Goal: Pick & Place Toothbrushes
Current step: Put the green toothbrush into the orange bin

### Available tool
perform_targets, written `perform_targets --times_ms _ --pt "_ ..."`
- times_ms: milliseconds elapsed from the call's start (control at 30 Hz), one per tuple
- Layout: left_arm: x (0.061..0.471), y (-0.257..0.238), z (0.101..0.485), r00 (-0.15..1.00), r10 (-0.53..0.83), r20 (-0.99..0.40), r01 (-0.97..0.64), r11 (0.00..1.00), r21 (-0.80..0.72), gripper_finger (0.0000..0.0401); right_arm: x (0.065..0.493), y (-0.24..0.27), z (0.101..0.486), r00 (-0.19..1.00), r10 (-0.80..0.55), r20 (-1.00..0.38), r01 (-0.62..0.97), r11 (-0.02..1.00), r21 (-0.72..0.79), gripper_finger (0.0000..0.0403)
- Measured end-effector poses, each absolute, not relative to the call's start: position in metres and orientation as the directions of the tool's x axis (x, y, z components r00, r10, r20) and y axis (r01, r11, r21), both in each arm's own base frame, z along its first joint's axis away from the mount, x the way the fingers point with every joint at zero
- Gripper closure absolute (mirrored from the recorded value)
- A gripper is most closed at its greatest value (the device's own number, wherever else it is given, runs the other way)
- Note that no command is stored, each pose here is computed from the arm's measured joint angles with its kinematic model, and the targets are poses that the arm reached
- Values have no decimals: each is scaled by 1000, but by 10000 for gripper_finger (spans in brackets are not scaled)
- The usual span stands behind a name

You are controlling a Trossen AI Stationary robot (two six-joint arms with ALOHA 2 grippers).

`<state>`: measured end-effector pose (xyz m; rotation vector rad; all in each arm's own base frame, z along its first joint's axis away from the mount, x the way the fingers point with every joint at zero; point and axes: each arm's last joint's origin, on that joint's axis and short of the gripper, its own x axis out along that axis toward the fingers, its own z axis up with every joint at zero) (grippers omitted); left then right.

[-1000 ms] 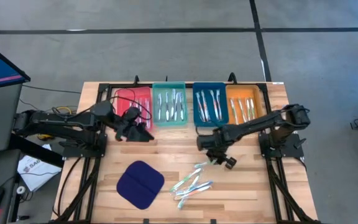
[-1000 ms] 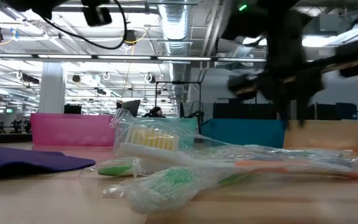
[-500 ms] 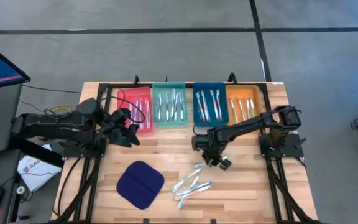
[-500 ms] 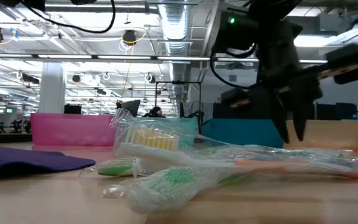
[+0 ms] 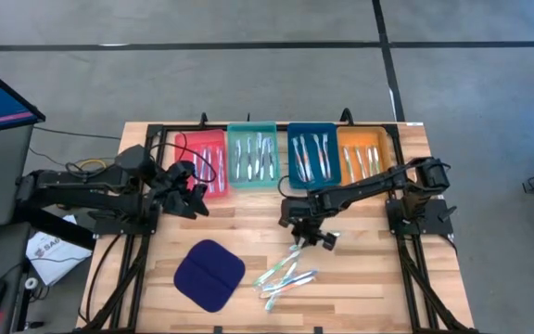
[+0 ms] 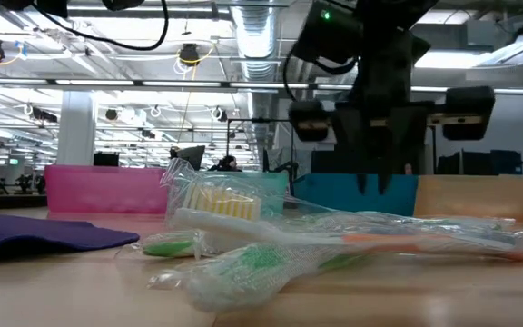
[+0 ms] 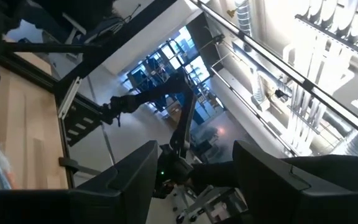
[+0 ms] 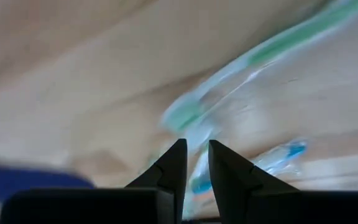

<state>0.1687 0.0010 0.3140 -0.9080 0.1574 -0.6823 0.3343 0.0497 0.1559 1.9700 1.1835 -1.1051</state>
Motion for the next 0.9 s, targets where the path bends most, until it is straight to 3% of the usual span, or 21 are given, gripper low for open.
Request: perform_targets --times_ms 100,633,900 --pt "169 1 314 780 -606 154 480 423 -769 197 340 51 158 321 424 -847 911 -382 154 342" --pt "169 0 314 764 -628 149 490 414 -767 197 353 44 163 468 317 -825 861 -374 344 342" --pt "169 0 314 768 -622 152 489 417 -766 197 350 48 162 433 340 -835 860 -433 269 331"
